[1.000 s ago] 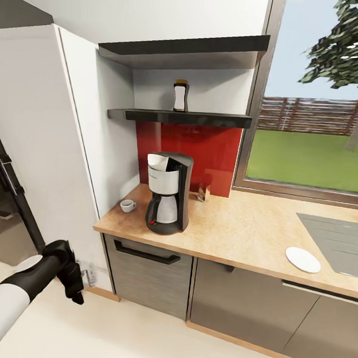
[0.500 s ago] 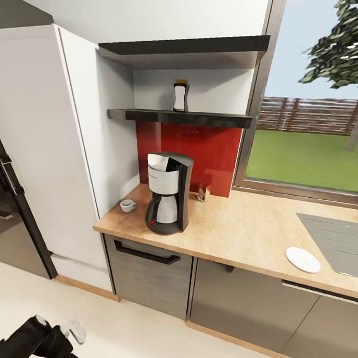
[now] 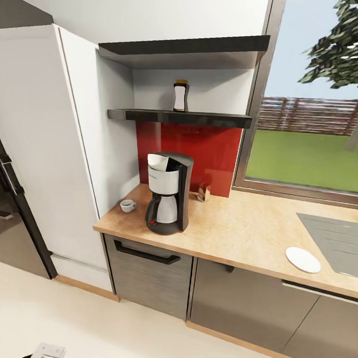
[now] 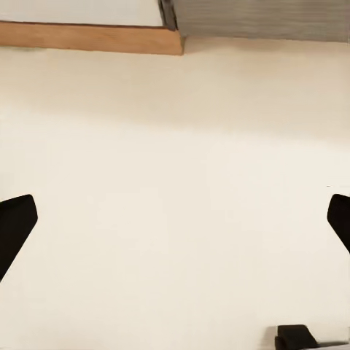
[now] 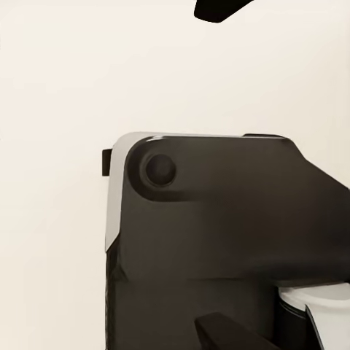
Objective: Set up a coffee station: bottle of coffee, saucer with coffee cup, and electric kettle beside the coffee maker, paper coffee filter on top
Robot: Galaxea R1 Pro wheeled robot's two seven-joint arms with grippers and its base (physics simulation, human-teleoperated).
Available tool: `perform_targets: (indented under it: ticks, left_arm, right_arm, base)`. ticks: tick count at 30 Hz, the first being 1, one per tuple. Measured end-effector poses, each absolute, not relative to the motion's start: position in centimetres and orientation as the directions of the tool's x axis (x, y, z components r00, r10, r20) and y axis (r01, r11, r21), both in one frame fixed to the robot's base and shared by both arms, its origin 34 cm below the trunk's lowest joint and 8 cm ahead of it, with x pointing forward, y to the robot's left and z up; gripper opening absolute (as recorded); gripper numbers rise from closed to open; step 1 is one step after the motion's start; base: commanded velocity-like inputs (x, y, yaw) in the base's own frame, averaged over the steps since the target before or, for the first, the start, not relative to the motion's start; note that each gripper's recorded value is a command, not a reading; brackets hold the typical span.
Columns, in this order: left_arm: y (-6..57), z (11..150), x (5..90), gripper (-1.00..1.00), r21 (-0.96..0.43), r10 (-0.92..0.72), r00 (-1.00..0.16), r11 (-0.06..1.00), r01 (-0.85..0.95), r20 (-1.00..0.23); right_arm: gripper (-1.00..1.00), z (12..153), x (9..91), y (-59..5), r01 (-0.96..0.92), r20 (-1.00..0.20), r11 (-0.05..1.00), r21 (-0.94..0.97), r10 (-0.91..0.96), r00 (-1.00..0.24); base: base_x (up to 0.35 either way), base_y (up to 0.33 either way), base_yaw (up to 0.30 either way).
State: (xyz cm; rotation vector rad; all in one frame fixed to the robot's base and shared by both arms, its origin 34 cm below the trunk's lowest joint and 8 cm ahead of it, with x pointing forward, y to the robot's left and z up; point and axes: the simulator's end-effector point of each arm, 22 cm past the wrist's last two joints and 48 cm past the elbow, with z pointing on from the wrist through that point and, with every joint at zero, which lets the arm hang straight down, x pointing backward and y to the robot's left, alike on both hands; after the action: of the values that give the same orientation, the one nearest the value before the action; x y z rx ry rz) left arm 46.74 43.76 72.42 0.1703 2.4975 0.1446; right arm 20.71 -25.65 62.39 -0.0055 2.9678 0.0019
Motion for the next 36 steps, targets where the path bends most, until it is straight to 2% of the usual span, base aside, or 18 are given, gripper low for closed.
perform_targets:
  ticks: [8,20,36]
  left_arm:
    - [42.9,71.1,44.8,1.00,0.102,0.066,-0.810,0.995,0.007,-0.583]
    - [41.2,69.6,42.6,1.00,0.079,0.055,-0.832,0.997,0.013,-0.551]
    - [41.1,69.4,42.0,1.00,0.074,0.041,-0.835,0.997,0.001,-0.549]
  right_arm:
    - [1.00,62.4,21.0,-25.6,-0.002,-0.180,1.000,0.001,-0.002,-0.984]
    - [1.00,62.5,21.1,-25.3,0.001,-0.182,1.000,0.006,0.002,-0.983]
    - [1.00,62.4,21.0,-25.2,0.001,-0.181,1.000,0.007,0.002,-0.983]
  base:
    - [0.000,0.000,0.000]
    - [0.000,0.000,-0.009]
    - [0.000,0.019,-0.237]
